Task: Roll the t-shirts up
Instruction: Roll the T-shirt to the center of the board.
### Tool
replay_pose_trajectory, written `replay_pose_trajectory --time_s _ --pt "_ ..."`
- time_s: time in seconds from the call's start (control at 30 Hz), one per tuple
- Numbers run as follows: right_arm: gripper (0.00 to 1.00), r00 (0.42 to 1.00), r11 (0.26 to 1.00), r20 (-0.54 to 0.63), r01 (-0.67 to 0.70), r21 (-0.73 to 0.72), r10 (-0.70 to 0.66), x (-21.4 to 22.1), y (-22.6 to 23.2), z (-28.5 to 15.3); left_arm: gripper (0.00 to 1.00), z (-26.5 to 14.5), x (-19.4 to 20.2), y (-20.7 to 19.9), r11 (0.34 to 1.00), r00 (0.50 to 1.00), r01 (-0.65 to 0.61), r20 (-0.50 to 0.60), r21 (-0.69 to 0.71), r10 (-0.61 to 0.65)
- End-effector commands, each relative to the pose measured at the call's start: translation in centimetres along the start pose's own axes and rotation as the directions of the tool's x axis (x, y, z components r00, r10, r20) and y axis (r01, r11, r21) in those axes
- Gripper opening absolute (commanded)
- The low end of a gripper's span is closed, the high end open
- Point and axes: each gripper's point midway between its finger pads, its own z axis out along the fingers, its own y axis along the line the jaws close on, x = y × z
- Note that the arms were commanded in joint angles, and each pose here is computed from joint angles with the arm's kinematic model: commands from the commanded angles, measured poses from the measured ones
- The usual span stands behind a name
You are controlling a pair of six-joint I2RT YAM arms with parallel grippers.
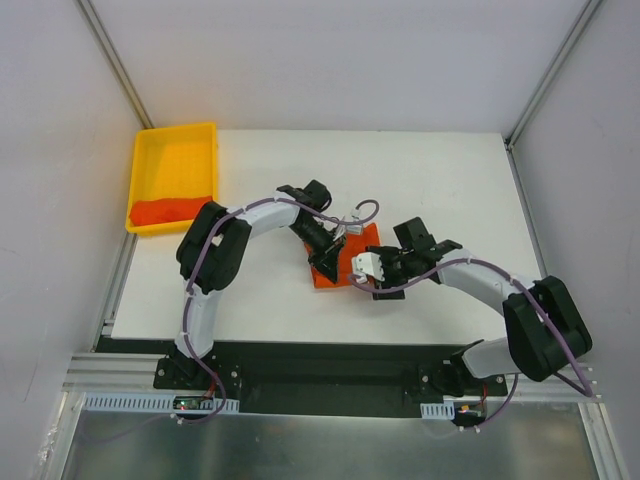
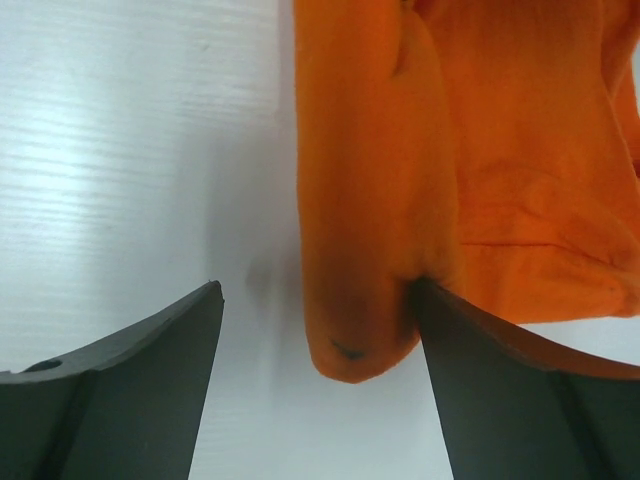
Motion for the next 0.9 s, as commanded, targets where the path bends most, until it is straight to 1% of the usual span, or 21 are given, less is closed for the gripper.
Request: replay_pose_trajectory --time_s 0.0,0.1,0.2,0.33,0.43,0.57,0.67,0.73,0.83,0.87 --pt "0.77 1.0 0.996 -0.011 0.011 0.093 -0.01 -1.0 -3.4 0.0 0.0 -0.6 -0.4 -0.2 0.998 0.999 0.035 0.038 0.048 -0.037" --pt "0.75 1.0 0.993 -0.011 0.02 0.12 -0.019 -1.5 -3.7 -0.7 0.0 -0.8 -0.1 0.0 0.997 0.998 0.055 0.035 0.053 -0.057" --pt "0.75 0.999 0.989 0.014 0.049 0.136 -0.051 -2.6 -3.8 -1.7 0.0 -0.9 -0.2 0.2 0.995 0.996 0.073 0.035 0.071 -0.076" --pt "0.76 0.994 0.985 0.043 0.093 0.147 -0.1 -3.8 -3.9 -2.4 0.0 -1.1 -0.6 0.3 0.994 0.997 0.069 0.041 0.08 -0.072" --pt "0.77 0.992 0.983 0.039 0.116 0.139 -0.123 -3.9 -3.9 -1.8 0.0 -1.2 -0.8 0.5 0.994 0.996 0.077 0.048 0.083 -0.081" --pt "0.79 0.993 0.99 0.016 0.118 0.075 -0.12 -2.8 -3.3 0.0 0.0 -1.8 -1.1 0.7 0.99 0.991 0.103 0.074 0.097 -0.111" --pt "0.79 0.993 0.991 -0.008 0.118 0.065 -0.118 -1.9 -3.3 1.1 0.0 -2.0 -1.0 0.7 0.988 0.989 0.115 0.081 0.101 -0.123" --pt "0.77 0.995 0.993 -0.038 0.097 0.073 -0.094 -1.0 -3.8 1.9 0.0 -1.9 -0.8 0.7 0.987 0.988 0.122 0.079 0.105 -0.13" --pt "0.68 0.994 0.991 -0.084 0.073 0.11 -0.064 -0.1 -5.1 2.3 0.0 -2.0 -0.5 0.7 0.986 0.988 0.128 0.078 0.106 -0.137" --pt "0.57 0.994 0.991 -0.092 0.065 0.113 -0.054 0.1 -5.2 2.4 0.0 -2.1 -0.4 0.7 0.985 0.987 0.134 0.078 0.106 -0.142"
